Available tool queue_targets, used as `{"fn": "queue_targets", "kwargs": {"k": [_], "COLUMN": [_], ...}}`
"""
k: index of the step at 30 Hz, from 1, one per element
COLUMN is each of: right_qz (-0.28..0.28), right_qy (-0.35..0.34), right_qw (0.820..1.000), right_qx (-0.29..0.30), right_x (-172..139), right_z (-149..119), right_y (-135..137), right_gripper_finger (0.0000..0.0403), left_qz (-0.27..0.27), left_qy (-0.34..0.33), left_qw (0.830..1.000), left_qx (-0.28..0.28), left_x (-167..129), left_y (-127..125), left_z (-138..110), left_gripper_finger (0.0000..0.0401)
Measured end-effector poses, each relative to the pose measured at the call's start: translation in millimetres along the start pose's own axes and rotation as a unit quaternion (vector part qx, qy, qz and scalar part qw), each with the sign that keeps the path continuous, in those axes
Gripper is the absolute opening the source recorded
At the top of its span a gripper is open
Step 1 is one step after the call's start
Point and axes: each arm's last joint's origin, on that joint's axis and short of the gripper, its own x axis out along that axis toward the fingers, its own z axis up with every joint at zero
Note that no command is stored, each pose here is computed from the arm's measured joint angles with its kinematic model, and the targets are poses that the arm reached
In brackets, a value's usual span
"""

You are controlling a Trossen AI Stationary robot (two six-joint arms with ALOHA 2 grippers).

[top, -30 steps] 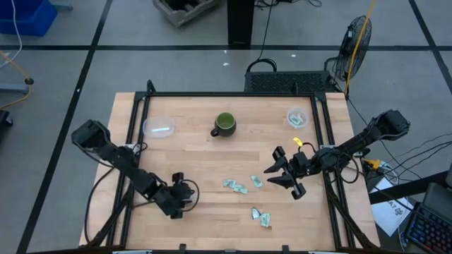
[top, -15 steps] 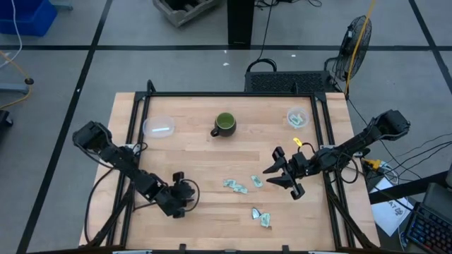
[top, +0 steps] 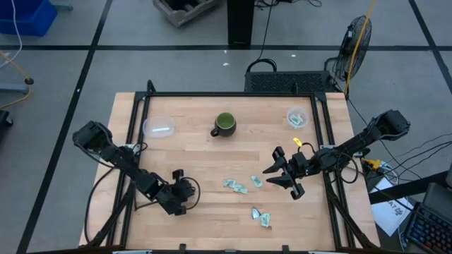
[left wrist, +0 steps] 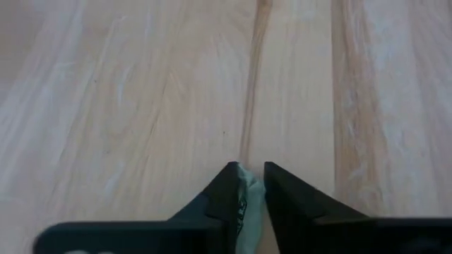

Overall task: Pick and place items into bin
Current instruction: Put the white stevia packet into the left transparent bin

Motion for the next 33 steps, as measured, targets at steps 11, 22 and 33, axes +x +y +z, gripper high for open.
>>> {"fn": "queue_targets", "kwargs": {"k": [11, 22, 33], "right_qz": [-0.032, -0.04, -0.041], "right_qy": [0.005, 0.011, 0.014], "right_qw": [0.999, 0.999, 0.999], "right_qx": [-0.003, -0.013, -0.014], "right_x": [0, 0, 0], "right_z": [-2, -3, -4], "right_y": [-2, -3, -3], "right_gripper_finger": [0.0128, 0.0128, 0.0128], "left_qz": [0.024, 0.06, 0.188], "left_qy": [-0.016, -0.034, -0.029], "left_qw": [0.999, 0.996, 0.981], "left_qx": [0.03, 0.048, 0.041], "left_x": [-1, -35, -91], "left_y": [2, 27, 81], "left_z": [1, 20, 20], "left_gripper_finger": [0.0022, 0.0008, 0.004]}}
